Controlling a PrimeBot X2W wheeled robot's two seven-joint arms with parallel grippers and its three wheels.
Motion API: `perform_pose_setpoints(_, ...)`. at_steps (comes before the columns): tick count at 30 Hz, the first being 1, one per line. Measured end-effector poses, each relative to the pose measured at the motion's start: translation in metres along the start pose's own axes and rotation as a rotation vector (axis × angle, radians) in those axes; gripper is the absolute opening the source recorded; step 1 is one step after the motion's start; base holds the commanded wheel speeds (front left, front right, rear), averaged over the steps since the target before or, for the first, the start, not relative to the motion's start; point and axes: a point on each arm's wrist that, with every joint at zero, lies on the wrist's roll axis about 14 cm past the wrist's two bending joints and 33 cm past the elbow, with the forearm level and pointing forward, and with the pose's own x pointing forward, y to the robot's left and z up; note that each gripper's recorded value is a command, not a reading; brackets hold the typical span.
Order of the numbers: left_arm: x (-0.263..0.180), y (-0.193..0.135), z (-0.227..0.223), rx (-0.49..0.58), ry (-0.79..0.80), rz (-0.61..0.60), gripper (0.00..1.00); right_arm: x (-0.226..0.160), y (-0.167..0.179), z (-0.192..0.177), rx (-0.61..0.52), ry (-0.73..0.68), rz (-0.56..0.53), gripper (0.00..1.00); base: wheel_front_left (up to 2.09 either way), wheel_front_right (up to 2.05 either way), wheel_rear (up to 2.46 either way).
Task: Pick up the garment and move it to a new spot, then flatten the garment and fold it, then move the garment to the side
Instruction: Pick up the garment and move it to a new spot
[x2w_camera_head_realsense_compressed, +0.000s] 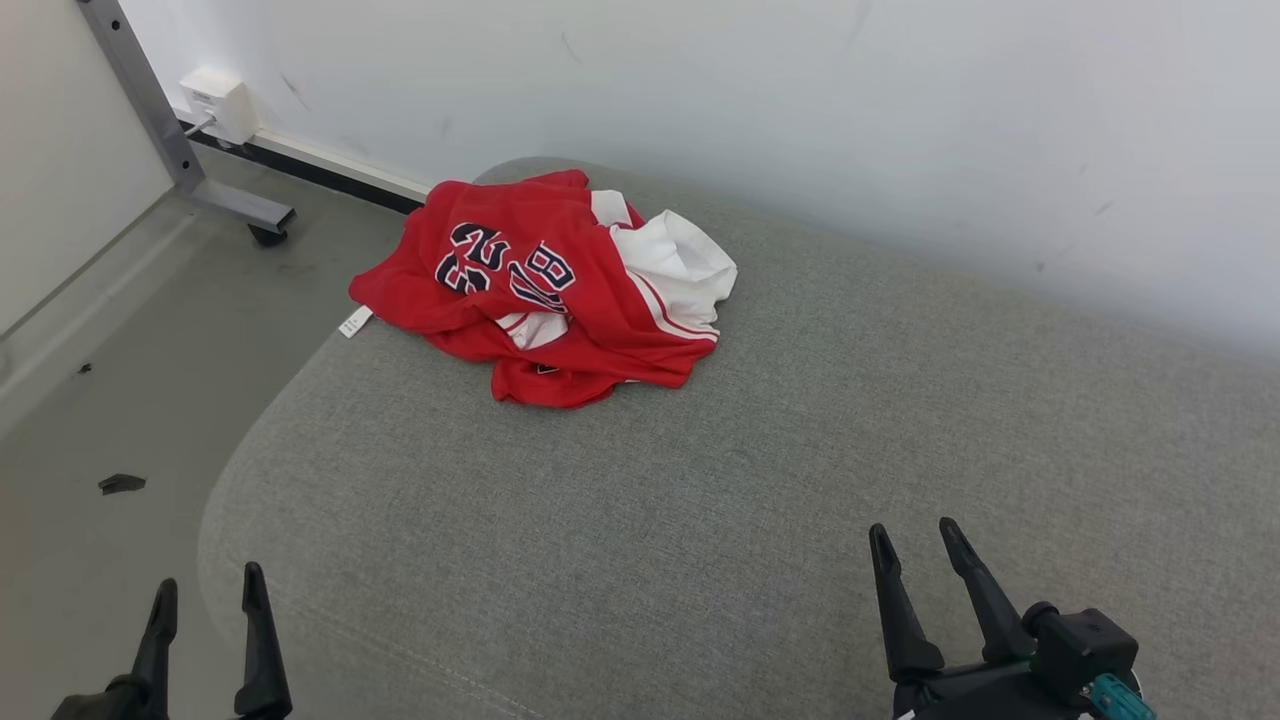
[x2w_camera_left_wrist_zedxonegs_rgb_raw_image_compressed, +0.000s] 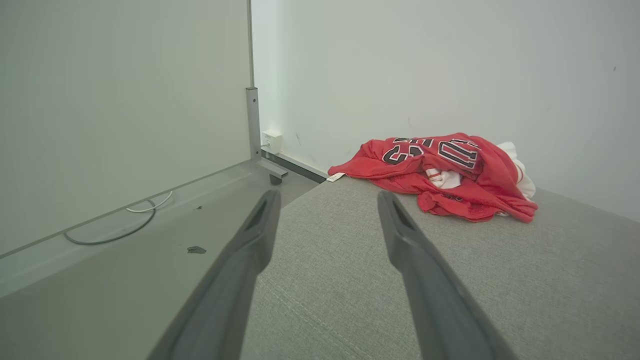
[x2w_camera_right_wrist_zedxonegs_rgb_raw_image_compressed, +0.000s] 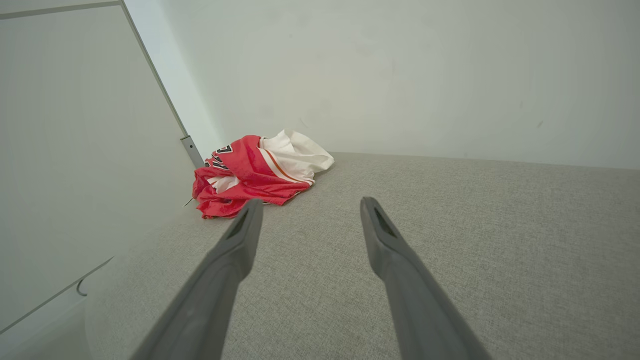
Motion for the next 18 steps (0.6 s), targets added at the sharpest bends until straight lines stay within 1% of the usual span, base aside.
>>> perform_pose_setpoints(4,0.004,-0.007,0.001,-0.004,-0.002,-0.025,1.0,-0.001,-0.007,0.001,0.003,-0.003,-0.02,1.0,0.0,0.0,0.0)
perform_pose_setpoints(9,0.027,-0.025,0.015,-0.012,-0.047,-0.084,1.0,-0.004,-0.017,0.003,-0.011,-0.012,-0.047,1.0,0.0,0.0,0.0)
perform_pose_setpoints(13,0.056,-0.039,0.039,-0.031,-0.116,-0.13,1.0,-0.006,-0.029,0.012,-0.038,-0.039,-0.078,1.0,0.0,0.0,0.0)
perform_pose_setpoints(18,0.101,-0.07,0.074,-0.043,-0.211,-0.209,1.0,-0.007,-0.059,0.03,-0.077,-0.091,-0.156,1.0,0.0,0.0,0.0)
